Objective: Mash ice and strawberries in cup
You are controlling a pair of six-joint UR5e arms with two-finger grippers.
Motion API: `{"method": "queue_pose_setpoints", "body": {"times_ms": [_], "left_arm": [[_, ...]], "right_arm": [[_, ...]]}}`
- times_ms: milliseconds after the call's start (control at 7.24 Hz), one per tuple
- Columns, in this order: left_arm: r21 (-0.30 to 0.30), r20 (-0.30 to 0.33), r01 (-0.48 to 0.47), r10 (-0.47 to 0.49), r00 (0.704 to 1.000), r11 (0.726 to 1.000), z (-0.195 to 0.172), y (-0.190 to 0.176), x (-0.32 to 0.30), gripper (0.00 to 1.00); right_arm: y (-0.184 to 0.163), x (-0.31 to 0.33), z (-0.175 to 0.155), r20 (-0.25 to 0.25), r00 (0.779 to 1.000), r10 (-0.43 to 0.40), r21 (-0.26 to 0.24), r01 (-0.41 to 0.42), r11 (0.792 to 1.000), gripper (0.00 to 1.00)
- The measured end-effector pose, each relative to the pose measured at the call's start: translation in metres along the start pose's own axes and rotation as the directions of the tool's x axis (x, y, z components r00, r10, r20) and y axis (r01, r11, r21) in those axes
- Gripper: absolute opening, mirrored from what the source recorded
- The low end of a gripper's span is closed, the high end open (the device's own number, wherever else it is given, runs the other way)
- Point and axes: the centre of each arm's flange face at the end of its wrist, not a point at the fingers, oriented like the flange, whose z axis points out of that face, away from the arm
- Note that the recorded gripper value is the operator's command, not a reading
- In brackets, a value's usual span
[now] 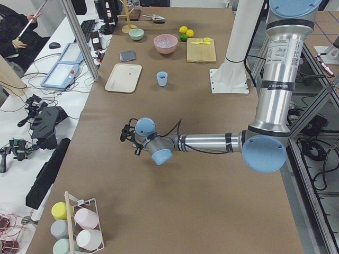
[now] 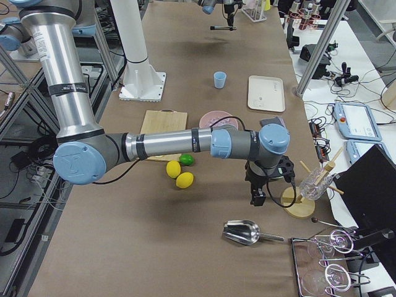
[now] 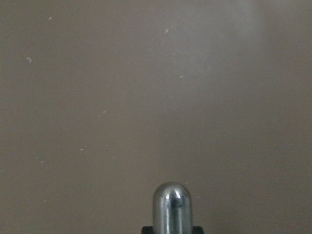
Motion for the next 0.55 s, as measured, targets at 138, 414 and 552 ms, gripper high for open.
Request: {"method": "queue_pose_setpoints", "body": {"times_ms": [138,414,552], "left_arm": [[-0.045,0.052,0.020,-0.018,0.998,0.999,0.004,0.001,-0.023,0.00],[-0.150,0.145,0.009,0.013,0.989,0.989,0.000,-0.013,-0.054,0.00],[-0.176,0.170,-0.003,0.034,0.985,0.984,-0.005,-0.021,-0.062,0.00]], "right_arm": [[0.001,-0.001,0.000,0.012,1.000,0.000,0.002,0.000,1.000,0.99],[0.002,-0.001,0.001,0.021,1.000,0.000,0.002,0.000,1.000,0.99],[0.003,-0.001,0.001,0.022,1.000,0.000,0.002,0.000,1.000,0.99]]}}
